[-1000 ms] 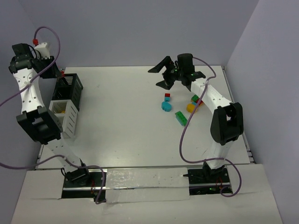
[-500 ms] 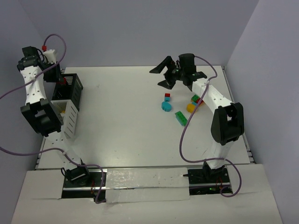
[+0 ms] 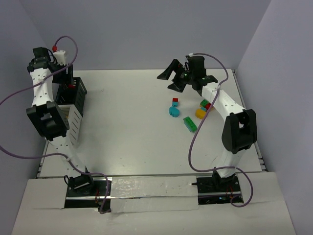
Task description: Sort the legos into containers by color
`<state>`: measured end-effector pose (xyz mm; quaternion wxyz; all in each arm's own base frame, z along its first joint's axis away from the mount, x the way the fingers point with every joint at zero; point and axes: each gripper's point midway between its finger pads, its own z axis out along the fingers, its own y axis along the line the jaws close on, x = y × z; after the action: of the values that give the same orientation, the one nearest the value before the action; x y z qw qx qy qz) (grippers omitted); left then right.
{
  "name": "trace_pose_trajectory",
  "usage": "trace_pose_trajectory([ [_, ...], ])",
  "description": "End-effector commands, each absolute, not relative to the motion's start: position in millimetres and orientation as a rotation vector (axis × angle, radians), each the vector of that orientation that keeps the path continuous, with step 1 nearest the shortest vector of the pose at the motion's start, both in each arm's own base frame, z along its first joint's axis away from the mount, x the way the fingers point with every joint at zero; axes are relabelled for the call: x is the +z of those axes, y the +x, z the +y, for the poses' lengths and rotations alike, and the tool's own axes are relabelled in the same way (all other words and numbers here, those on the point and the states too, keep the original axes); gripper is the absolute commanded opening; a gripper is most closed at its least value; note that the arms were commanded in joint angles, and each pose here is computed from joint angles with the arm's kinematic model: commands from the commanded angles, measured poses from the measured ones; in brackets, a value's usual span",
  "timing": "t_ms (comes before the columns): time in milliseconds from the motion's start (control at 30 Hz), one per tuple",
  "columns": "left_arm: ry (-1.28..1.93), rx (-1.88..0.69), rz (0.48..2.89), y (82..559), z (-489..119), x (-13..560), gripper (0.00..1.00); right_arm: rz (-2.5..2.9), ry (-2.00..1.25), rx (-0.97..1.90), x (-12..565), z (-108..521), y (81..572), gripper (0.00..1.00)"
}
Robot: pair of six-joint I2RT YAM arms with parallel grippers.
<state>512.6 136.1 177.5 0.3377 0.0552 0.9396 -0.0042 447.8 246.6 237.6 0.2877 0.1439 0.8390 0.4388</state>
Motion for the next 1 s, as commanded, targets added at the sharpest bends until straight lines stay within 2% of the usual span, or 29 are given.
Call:
trace_pose_trajectory([
  [0,0.176,0.074,2.314,529.0,140.2,222.5,0.79,2.123,0.149,1.044,279.6,238.9,440.3,1.00],
  [100,0.194,0.071,2.219,528.7,131.7,259.1,0.79,2.112,0.051,0.890,278.1,226.5,443.3,1.00],
  [200,0.251,0.078,2.057,519.7,107.4,322.1,0.80,2.126,-0.082,0.659,265.4,208.2,441.8,1.00],
  [333,0.348,0.091,1.976,505.6,62.1,346.0,0.80,2.178,-0.118,0.384,238.9,173.2,443.1,0.99],
  [433,0.384,0.073,1.952,493.4,34.9,350.2,0.80,2.225,-0.143,0.241,220.5,153.4,441.0,0.97],
  [667,0.479,-0.043,1.928,467.7,-41.3,338.9,0.79,2.367,-0.119,-0.003,172.6,94.5,414.7,0.84],
  [900,0.562,-0.133,1.943,453.3,-82.0,319.6,0.78,2.414,-0.023,-0.136,162.0,25.9,415.3,0.71],
  [967,0.570,-0.153,1.950,452.6,-88.4,315.3,0.78,2.427,-0.026,-0.188,158.6,8.8,416.0,0.71],
])
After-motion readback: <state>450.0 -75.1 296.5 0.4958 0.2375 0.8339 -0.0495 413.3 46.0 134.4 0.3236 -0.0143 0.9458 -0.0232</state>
